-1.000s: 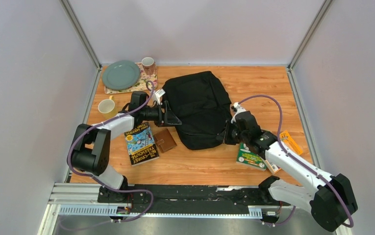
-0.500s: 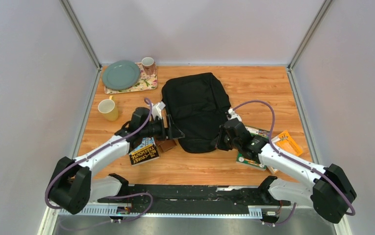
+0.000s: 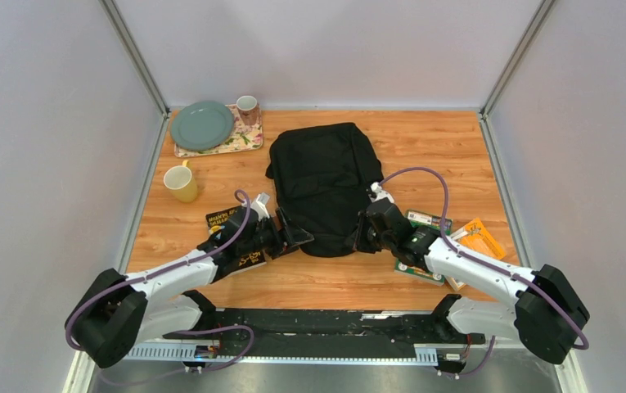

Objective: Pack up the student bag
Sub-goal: Unzip the student bag at the center of the board.

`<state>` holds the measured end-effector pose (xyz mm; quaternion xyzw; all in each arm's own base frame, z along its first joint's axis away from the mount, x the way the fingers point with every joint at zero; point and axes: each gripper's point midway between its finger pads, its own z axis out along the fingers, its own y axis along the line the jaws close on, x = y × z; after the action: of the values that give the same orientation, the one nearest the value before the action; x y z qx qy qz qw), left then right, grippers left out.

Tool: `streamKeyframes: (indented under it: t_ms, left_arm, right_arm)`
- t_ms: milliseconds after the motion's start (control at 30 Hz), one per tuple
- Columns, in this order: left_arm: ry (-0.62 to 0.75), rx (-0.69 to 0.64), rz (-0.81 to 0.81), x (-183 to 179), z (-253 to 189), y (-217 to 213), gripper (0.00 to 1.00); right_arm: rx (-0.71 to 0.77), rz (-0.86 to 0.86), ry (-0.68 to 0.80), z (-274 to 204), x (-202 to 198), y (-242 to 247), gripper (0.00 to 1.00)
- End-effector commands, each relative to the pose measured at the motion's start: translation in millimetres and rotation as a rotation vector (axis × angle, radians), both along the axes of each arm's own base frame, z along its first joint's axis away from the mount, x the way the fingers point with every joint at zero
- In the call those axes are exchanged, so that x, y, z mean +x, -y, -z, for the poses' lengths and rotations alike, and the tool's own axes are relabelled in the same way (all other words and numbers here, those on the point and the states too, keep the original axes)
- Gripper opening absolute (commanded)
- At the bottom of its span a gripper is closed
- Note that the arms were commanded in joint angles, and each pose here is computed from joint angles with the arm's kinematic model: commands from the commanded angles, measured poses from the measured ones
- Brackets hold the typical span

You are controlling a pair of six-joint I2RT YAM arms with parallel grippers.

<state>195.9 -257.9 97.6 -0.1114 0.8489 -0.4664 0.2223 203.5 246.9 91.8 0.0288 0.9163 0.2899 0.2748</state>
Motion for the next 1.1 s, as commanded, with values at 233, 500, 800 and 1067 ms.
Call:
streamKeyframes:
  t_ms: [233, 500, 800, 1067]
  left_arm:
    - [0.007, -0.105, -0.122, 31.1, -16.3, 17.7, 0.81]
    - [-0.015, -0.006, -0.003, 26.7, 8.9, 27.2, 0.3]
    - [0.099, 0.203, 0.137, 20.3, 26.4, 5.6, 0.0]
    - [0.18, 0.292, 0.26, 14.9, 35.9, -15.6, 0.0]
  right_arm:
    - [0.069, -0.078, 0.087, -29.8, -2.0, -22.7, 0.0]
    - [0.023, -0.119, 0.094, -21.6, -9.7, -19.7, 0.0]
    - [-0.106, 0.003, 0.111, -18.5, 29.9, 30.0, 0.0]
    - [-0.136, 0.052, 0.083, -15.9, 56.7, 64.5, 0.0]
